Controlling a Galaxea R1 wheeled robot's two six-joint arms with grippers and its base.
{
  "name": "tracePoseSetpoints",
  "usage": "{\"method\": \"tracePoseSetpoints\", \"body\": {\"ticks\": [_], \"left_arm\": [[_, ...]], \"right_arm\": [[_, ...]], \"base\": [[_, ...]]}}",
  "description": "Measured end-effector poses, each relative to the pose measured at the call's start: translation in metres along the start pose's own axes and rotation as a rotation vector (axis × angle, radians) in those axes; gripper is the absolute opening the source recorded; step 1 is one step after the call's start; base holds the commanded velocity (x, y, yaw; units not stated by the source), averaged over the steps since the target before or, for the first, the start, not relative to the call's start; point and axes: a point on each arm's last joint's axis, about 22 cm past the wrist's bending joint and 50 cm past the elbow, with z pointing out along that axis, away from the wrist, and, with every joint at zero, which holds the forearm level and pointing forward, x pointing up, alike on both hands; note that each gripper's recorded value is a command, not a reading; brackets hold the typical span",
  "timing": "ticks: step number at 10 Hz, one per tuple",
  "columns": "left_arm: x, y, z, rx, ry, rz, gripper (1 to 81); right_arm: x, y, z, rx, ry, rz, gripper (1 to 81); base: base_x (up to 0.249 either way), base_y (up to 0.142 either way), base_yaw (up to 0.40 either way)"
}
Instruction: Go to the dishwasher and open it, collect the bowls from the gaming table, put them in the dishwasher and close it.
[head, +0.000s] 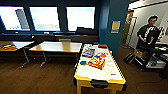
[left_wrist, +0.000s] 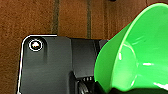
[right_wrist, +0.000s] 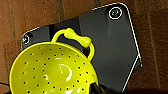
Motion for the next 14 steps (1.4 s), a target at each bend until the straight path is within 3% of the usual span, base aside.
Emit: {"method": "tracePoseSetpoints", "body": {"ticks": [6, 14], "left_arm": [[-0.002, 0.001, 0.000, -0.003, 0.001, 0.003, 1.0], [0.000, -0.009, 0.004, 0.033, 0.001, 0.007, 1.0]], "right_arm": [[0.001, 0.001, 0.000, -0.002, 0.003, -0.006, 1.0], [-0.003, -0.002, 0.002, -0.003, 0.008, -0.012, 1.0]], "base": [[0.000, 0.000, -0.225], [0.000, 0.000, -0.384]]}}
